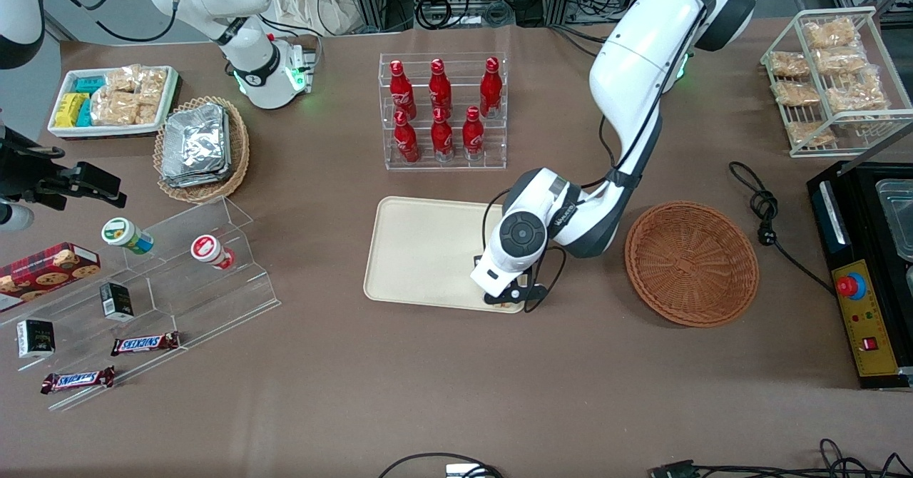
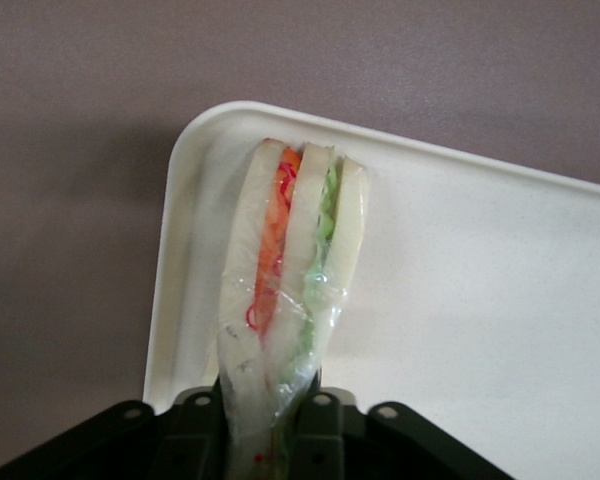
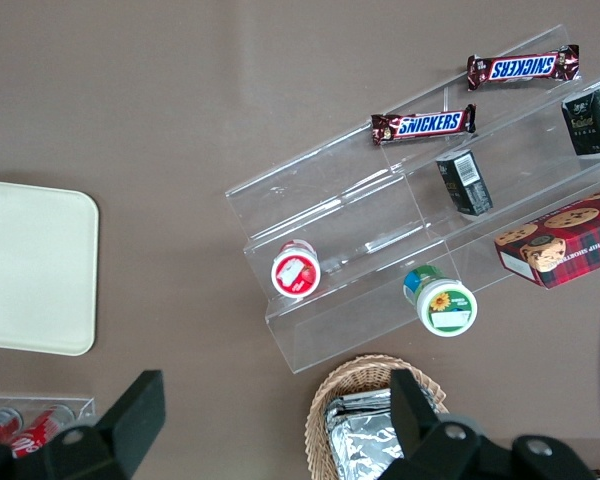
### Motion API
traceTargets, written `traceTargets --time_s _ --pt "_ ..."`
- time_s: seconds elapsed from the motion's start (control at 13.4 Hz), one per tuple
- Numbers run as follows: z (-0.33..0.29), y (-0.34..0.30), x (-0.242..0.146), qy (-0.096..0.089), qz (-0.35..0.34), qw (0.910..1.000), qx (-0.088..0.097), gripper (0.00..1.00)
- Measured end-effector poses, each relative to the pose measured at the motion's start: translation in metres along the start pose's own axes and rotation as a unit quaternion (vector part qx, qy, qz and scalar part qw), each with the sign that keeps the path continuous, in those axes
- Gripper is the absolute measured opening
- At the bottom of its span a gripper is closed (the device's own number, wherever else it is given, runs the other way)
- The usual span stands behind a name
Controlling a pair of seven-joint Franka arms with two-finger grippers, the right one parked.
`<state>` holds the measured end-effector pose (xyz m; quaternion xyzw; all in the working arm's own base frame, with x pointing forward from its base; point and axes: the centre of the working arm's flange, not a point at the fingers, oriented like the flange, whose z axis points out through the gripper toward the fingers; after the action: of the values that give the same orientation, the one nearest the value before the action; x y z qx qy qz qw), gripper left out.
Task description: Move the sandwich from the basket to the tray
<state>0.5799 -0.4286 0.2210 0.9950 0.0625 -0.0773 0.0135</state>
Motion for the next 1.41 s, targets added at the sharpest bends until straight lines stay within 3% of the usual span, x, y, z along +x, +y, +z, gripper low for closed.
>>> traceTargets --time_s 0.22,0.52,0.74,0.97,1.19,1.41 --pt "-0.013 0.001 0.000 0.008 -0.007 0.9999 -0.006 0.62" --pt "-0.098 -0.002 -0.010 0.030 -0.007 0.9994 -0.015 1.00" --pt "-0.164 -0.026 -0.027 0.053 -0.008 0.9985 -0.006 1.00" --pt "-0.187 -0.079 -0.049 0.070 0.006 0.9973 0.020 1.00" --pt "-0.208 -0.173 -0.053 0.080 0.040 0.9956 0.028 1.00" --pt "-0.250 -0.284 -0.033 0.093 0.017 0.9951 0.027 1.00"
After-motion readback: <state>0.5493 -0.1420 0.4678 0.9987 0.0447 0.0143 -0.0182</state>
